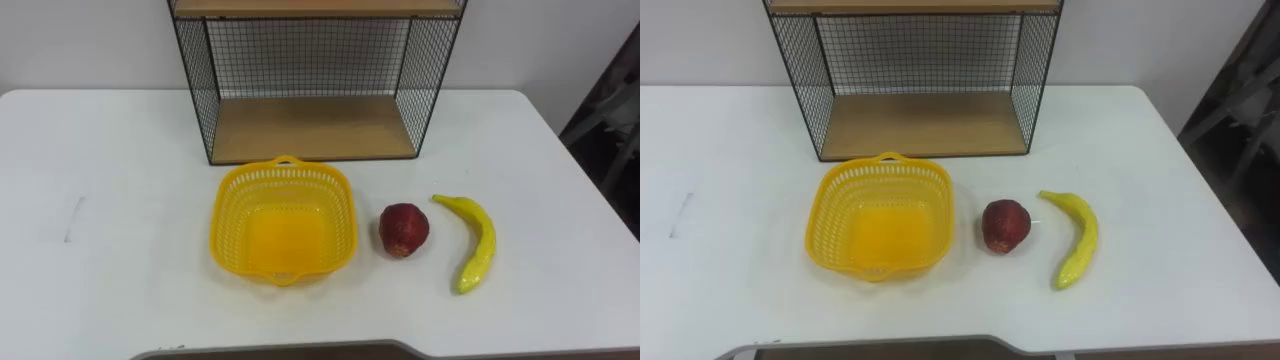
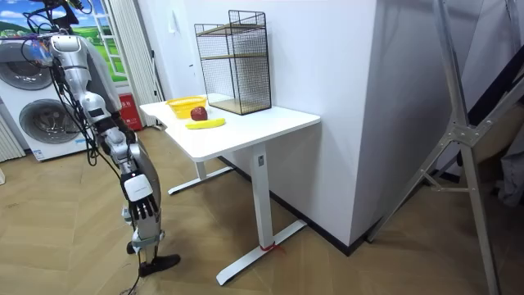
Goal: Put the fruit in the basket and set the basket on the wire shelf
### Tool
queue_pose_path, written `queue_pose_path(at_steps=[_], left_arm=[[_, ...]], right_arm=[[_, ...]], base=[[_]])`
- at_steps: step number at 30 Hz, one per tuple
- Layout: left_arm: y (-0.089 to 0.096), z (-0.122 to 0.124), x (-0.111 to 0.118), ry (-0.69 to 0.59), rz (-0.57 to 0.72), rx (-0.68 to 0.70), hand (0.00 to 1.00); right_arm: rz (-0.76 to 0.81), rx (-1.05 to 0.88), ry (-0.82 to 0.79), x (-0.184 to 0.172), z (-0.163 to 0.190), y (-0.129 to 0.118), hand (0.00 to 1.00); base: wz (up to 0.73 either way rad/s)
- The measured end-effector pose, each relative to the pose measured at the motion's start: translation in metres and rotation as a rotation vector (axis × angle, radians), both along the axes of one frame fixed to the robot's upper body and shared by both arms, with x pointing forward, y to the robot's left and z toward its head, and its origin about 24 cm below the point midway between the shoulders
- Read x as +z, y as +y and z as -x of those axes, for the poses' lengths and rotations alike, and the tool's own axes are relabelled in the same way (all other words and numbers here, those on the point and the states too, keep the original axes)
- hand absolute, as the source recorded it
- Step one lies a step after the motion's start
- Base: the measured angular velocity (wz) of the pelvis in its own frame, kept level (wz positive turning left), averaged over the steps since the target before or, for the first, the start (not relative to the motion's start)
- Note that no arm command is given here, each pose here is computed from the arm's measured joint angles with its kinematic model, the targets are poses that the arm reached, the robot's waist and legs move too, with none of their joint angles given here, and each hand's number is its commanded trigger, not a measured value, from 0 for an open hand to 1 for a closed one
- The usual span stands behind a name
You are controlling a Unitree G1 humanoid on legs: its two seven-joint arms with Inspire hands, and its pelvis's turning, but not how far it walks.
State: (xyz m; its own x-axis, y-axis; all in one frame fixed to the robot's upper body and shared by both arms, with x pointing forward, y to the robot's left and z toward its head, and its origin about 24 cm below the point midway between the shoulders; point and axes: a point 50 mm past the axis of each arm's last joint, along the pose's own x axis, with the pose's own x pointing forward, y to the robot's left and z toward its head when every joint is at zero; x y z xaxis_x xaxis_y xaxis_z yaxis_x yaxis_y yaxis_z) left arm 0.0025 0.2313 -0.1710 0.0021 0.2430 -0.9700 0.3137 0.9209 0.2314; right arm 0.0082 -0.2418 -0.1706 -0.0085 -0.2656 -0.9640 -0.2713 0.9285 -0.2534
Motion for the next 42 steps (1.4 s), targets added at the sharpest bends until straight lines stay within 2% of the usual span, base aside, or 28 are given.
queue_pose_path(at_steps=[5, 10, 21, 23, 27, 29, 33, 39, 42], left_arm=[[0.001, 0.0, 0.0, -0.008, -0.012, 0.002, 0.0], [0.002, -0.002, 0.001, -0.025, -0.024, 0.027, 0.0], [0.007, 0.007, 0.002, -0.063, -0.057, 0.095, 0.0], [0.009, 0.009, 0.002, -0.078, -0.064, 0.112, 0.0], [0.013, 0.016, 0.005, -0.115, -0.096, 0.154, 0.0], [0.015, 0.018, 0.006, -0.116, -0.112, 0.171, 0.0], [0.019, 0.018, 0.007, -0.143, -0.132, 0.211, 0.0], [0.024, 0.018, 0.01, -0.174, -0.149, 0.215, 0.0], [0.026, 0.012, 0.012, -0.207, -0.161, 0.208, 0.0]], right_arm=[[0.002, -0.02, -0.019, 0.0, -0.001, 0.0, 0.0], [0.015, -0.154, -0.068, 0.0, -0.003, 0.0, 0.0], [0.046, -1.014, -0.325, 0.003, -0.011, -0.008, 0.0], [0.053, -1.252, -0.401, 0.005, -0.016, -0.013, 0.0], [0.053, -1.61, -0.538, 0.013, -0.033, -0.026, 0.0], [0.055, -1.703, -0.614, 0.02, -0.045, -0.034, 0.0], [0.11, -1.839, -0.731, 0.035, -0.061, -0.052, 0.0], [0.241, -1.947, -0.87, 0.065, -0.078, -0.079, 0.0], [0.359, -1.917, -1.032, 0.102, -0.097, -0.098, 0.0]], base=[[0.0], [0.0], [-0.06], [0.0], [-0.02], [-0.06], [-0.01], [0.0], [0.0]])
